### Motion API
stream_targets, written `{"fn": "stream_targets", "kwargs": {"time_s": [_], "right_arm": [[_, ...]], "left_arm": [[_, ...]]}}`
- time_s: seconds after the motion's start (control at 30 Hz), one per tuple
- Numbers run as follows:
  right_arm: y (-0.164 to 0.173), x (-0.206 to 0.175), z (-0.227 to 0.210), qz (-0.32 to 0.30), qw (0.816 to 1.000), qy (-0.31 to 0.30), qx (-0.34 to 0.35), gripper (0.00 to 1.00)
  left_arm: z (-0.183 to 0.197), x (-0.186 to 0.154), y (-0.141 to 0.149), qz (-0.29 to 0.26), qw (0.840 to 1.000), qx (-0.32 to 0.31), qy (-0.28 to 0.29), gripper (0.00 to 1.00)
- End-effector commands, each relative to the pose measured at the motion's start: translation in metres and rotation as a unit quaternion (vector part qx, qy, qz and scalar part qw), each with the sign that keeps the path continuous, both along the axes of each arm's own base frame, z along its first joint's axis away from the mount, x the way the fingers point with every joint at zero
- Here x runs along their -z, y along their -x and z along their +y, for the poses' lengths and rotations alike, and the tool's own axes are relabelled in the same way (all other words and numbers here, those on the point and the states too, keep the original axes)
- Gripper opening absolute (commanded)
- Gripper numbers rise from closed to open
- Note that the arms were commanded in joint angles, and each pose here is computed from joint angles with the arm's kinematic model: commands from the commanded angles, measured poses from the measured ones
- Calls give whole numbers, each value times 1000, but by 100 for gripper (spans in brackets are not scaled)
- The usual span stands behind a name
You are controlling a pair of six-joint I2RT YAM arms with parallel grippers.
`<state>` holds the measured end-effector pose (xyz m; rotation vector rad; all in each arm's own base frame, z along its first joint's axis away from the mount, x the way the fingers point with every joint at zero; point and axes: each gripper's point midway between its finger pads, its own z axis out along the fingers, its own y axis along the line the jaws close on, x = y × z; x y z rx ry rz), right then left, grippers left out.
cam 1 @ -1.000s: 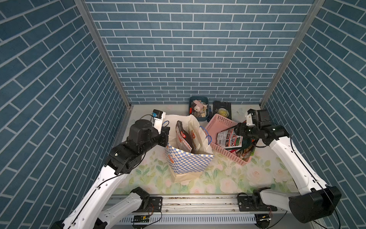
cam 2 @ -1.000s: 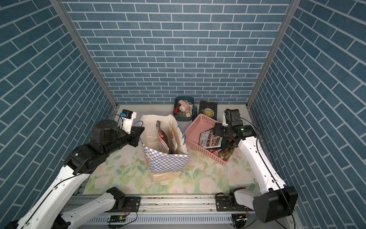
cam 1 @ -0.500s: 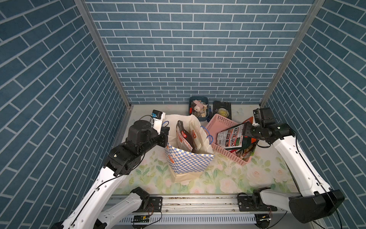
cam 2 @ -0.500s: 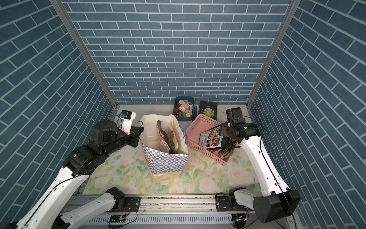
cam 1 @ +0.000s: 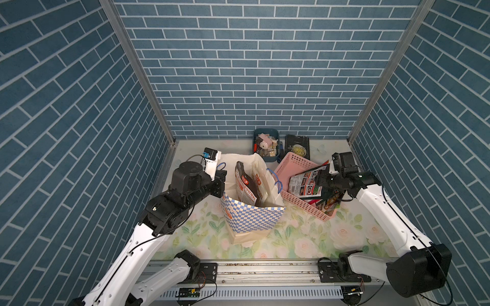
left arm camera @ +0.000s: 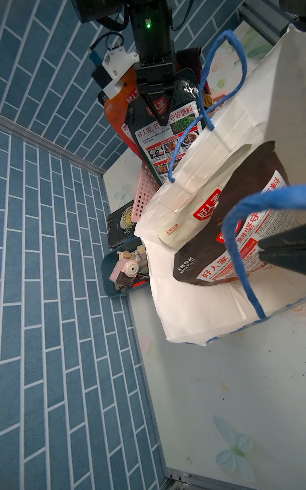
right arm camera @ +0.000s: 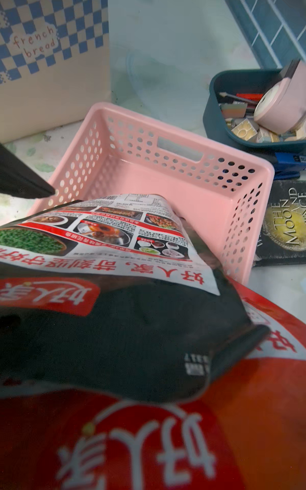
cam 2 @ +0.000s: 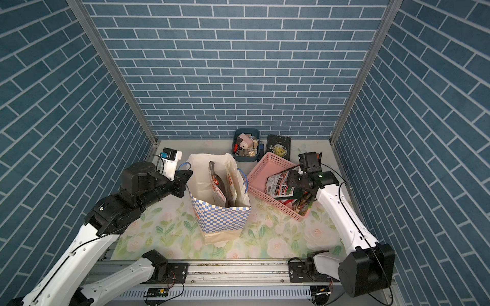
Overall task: Place the condiment packets inside the bag
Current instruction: Pick up the condiment packet from the storage box, then place the condiment packet in the paper bag.
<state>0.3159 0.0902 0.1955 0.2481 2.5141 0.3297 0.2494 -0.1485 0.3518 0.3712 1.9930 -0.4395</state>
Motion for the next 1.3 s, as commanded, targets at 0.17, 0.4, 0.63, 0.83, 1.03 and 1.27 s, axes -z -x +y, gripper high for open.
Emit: {"fn": "stream_targets", "kwargs": {"time_s": [0.17,0.4,0.63,0.83,1.03,1.27], "right_arm": [[-15,0,6,-59,994,-73,51,34],[-28,-49,4,-117,991,-50,29,0],[-25,-164,59,-244,951,-104,-159,0],[-1,-266,99,-348,876,-172,-285,0],[50,-350,147,-426,774,-225,-411,0],[99,-396,207,-447,675,-273,-520,0]], "left_arm": [[5,-6,-2,-16,1000,-12,6,0],[7,-7,-2,-15,1000,-16,3,0],[7,-5,-5,-16,1000,-21,-1,0],[6,-4,-8,-16,1000,-23,1,0],[4,-5,-11,-18,1000,-23,4,0],[3,-7,-12,-20,1000,-23,6,0]]}}
